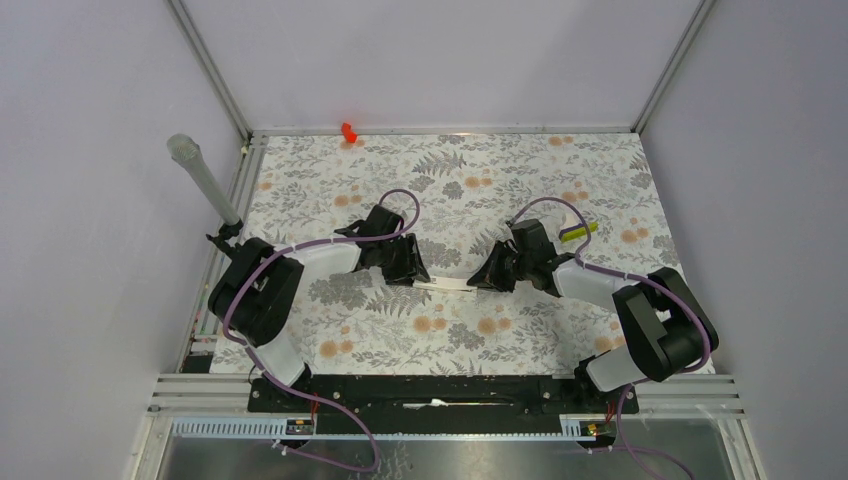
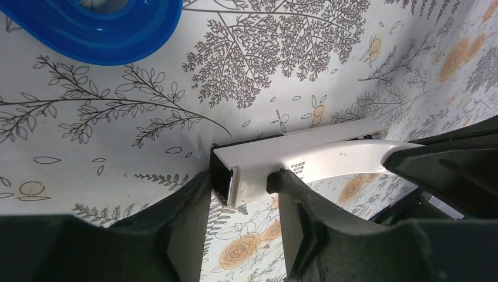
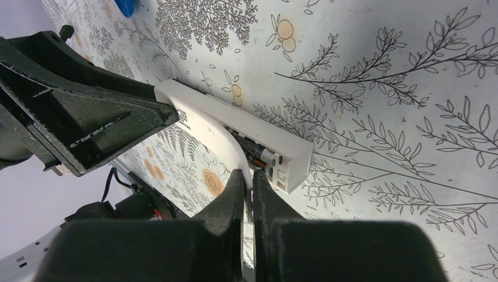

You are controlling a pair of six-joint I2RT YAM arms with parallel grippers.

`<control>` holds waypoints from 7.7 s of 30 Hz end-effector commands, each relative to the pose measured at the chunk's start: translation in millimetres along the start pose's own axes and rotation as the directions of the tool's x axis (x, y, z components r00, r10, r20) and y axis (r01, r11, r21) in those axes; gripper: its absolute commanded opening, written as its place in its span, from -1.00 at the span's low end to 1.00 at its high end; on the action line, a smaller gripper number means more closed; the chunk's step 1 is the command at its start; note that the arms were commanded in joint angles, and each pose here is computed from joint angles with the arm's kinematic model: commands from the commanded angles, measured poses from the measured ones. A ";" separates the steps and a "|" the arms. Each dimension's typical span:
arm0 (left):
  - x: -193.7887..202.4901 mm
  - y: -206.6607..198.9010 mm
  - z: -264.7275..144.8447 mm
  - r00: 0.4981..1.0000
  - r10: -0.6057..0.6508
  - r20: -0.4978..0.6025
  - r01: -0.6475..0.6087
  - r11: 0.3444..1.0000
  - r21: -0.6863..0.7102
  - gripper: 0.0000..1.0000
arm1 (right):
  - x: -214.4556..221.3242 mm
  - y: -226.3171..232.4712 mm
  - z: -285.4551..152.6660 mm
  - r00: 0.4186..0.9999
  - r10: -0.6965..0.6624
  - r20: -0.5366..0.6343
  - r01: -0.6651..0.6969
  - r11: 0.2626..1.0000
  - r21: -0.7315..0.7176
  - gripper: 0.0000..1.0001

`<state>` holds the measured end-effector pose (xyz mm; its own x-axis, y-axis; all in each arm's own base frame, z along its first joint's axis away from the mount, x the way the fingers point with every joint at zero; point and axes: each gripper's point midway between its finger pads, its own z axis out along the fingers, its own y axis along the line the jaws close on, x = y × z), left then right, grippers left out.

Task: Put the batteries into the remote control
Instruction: Load the battery cover into the remote control.

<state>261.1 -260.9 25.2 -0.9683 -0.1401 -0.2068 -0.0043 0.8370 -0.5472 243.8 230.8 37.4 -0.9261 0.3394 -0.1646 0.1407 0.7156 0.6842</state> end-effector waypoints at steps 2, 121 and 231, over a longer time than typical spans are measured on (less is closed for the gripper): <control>38.6 63.6 10.6 0.994 -0.027 -0.106 0.002 0.973 -0.230 -0.16 | 25.7 -50.2 -2.7 0.996 -0.003 -0.084 0.019 0.980 0.198 -0.84; 45.1 19.9 11.9 0.987 -0.035 -0.160 0.061 0.985 0.159 -1.00 | 53.2 -66.7 80.8 0.996 0.035 -0.087 0.018 0.840 0.543 -0.06; 7.7 3.3 -11.4 0.994 -0.089 -0.056 0.096 0.987 0.132 -0.82 | -18.1 -63.2 23.1 0.962 0.095 0.256 -0.233 0.776 0.586 0.06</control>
<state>253.8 -262.2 34.4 -0.9717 -0.2121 -0.1035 -0.0661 0.6656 -0.7433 263.2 209.0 8.7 -0.7530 0.6026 -0.2643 0.5773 0.7978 0.1741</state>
